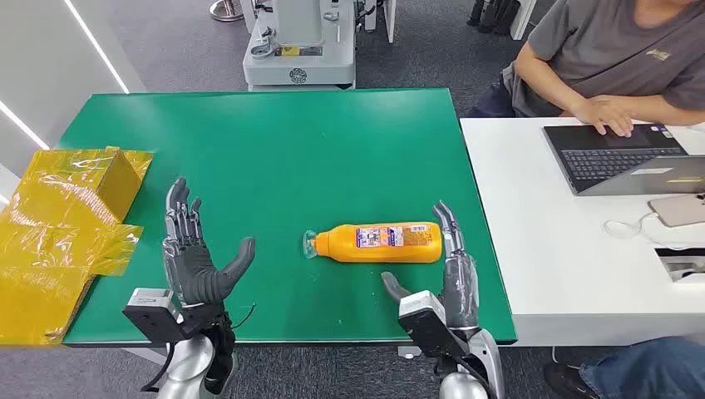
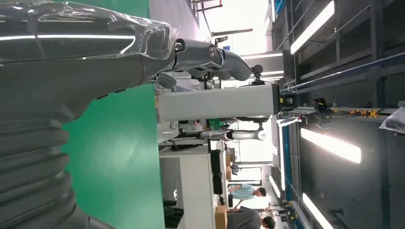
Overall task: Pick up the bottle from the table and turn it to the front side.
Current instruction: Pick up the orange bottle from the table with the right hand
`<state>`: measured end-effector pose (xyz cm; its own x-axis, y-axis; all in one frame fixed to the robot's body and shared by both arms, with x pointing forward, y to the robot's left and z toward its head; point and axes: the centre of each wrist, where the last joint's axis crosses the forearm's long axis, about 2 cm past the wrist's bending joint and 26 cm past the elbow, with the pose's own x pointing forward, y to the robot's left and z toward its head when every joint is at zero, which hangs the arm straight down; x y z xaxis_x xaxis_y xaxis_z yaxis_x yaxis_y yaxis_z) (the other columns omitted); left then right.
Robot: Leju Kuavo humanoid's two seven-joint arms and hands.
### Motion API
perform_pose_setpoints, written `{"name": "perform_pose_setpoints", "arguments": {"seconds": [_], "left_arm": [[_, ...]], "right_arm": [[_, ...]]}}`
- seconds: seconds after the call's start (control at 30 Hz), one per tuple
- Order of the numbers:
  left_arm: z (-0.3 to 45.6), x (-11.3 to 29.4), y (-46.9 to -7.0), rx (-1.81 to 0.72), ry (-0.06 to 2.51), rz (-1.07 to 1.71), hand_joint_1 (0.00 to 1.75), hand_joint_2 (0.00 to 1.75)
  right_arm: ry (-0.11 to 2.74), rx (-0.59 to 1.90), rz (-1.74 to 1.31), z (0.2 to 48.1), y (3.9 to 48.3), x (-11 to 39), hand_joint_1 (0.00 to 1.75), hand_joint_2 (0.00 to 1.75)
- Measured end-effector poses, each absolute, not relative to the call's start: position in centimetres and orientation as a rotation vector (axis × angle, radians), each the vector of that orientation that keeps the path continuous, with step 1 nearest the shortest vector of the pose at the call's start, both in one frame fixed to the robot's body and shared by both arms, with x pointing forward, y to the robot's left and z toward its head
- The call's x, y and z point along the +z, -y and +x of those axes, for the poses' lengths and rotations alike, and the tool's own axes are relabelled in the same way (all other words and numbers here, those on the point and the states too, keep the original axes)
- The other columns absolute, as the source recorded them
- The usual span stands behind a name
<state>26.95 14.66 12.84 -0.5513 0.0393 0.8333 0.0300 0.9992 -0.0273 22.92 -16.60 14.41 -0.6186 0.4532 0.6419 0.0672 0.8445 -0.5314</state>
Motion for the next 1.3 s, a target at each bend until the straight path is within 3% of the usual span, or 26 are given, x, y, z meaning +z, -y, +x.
{"name": "perform_pose_setpoints", "arguments": {"seconds": [0.27, 0.5, 0.83, 1.07, 1.3], "left_arm": [[27.0, 12.7, -14.6, -0.018, 2.153, -0.079, 0.00, 1.75], [26.9, 12.7, -14.6, -0.036, 2.150, -0.091, 0.00, 1.75], [26.7, 12.4, -14.8, -0.054, 2.144, -0.100, 0.00, 1.75], [26.9, 12.5, -14.8, -0.056, 2.145, -0.110, 0.00, 1.75], [27.0, 12.6, -14.8, -0.038, 2.134, -0.104, 0.00, 1.75]], "right_arm": [[2.001, 1.017, -0.578, 24.2, 18.8, 14.3, 0.00, 1.75], [1.908, 1.194, -0.611, 26.5, 22.2, 14.3, 0.00, 1.75], [1.671, 1.496, -0.564, 35.7, 29.1, 17.8, 0.00, 1.75], [1.545, 1.618, -0.516, 40.1, 29.6, 20.2, 0.00, 1.75], [1.467, 1.721, -0.394, 45.9, 26.7, 24.2, 0.00, 1.75]]}}
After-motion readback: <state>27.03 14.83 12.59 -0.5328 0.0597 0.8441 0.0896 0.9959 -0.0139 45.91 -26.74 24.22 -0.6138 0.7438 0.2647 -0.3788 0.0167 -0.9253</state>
